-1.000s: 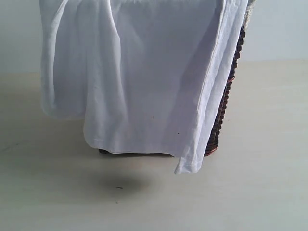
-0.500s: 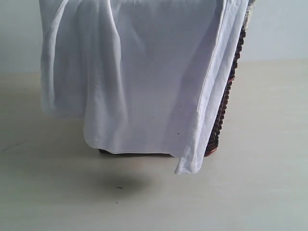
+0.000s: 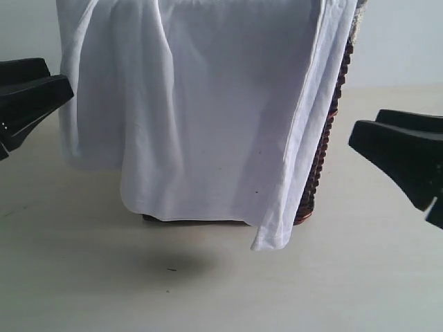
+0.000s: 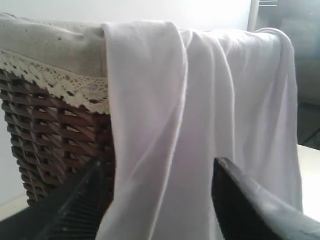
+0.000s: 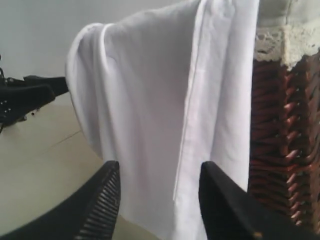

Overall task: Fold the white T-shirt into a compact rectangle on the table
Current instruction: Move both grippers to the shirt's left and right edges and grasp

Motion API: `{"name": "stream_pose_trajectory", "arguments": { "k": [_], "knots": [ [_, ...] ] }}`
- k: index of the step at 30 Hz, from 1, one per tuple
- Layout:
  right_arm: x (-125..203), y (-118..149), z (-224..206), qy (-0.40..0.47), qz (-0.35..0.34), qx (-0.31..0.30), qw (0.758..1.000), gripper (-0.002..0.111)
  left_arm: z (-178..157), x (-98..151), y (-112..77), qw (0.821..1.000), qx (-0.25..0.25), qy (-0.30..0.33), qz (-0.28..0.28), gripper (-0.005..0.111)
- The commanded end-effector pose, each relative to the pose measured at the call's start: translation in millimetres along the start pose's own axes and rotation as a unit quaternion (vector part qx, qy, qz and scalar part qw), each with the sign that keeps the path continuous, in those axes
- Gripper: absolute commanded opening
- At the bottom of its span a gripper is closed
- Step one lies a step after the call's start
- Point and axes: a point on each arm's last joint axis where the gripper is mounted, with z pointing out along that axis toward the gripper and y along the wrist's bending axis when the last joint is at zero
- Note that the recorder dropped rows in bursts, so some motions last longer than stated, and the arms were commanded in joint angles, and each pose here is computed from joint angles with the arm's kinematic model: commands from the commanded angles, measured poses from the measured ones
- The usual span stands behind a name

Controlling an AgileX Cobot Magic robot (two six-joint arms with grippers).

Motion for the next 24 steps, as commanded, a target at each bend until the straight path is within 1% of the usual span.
{"name": "stream_pose_trajectory", "arguments": {
  "k": [1, 3, 6, 8, 10, 12, 14, 17, 18, 22, 23, 24],
  "knots": [
    [2, -17, 22, 0.033, 0.001, -0.017, 0.999, 0.049, 13, -1, 5.4, 0.999, 0.002, -0.020, 0.030, 0.060],
    [2, -23, 30, 0.039, 0.002, -0.022, 0.999, 0.049, 24, -1, 2.9, 0.999, 0.020, -0.018, 0.042, 0.060],
    [-1, -31, 40, 0.046, 0.000, -0.021, 0.999, 0.049, 38, -2, -0.5, 0.998, 0.030, -0.005, 0.054, 0.060],
    [-3, -33, 45, 0.047, 0.002, -0.034, 0.998, 0.049, 45, 0, 0.2, 0.998, 0.015, 0.018, 0.062, 0.060],
    [-4, -32, 48, 0.042, 0.002, -0.059, 0.997, 0.053, 46, 3, 2.6, 0.996, 0.000, 0.040, 0.077, 0.060],
    [-5, -32, 49, 0.042, 0.001, -0.064, 0.997, 0.058, 46, 5, 4.5, 0.995, -0.010, 0.052, 0.085, 0.060],
    [-4, -35, 50, 0.049, -0.002, -0.048, 0.998, 0.059, 45, 7, 6.1, 0.994, -0.018, 0.063, 0.086, 0.060],
    [-1, -44, 50, 0.063, -0.005, -0.002, 0.998, 0.059, 45, 7, 7.1, 0.993, -0.023, 0.068, 0.091, 0.060],
    [1, -45, 51, 0.065, -0.001, -0.003, 0.998, 0.059, 45, 7, 7.3, 0.993, -0.023, 0.068, 0.094, 0.060],
    [4, -35, 59, 0.055, 0.028, -0.063, 0.996, 0.059, 45, 8, 7.8, 0.993, -0.026, 0.070, 0.093, 0.060],
    [7, -31, 62, 0.059, 0.032, -0.071, 0.995, 0.059, 45, 8, 8.0, 0.993, -0.027, 0.071, 0.093, 0.060],
    [11, -30, 67, 0.069, 0.033, -0.064, 0.995, 0.059, 45, 8, 8.0, 0.993, -0.027, 0.071, 0.093, 0.060]
  ]
}}
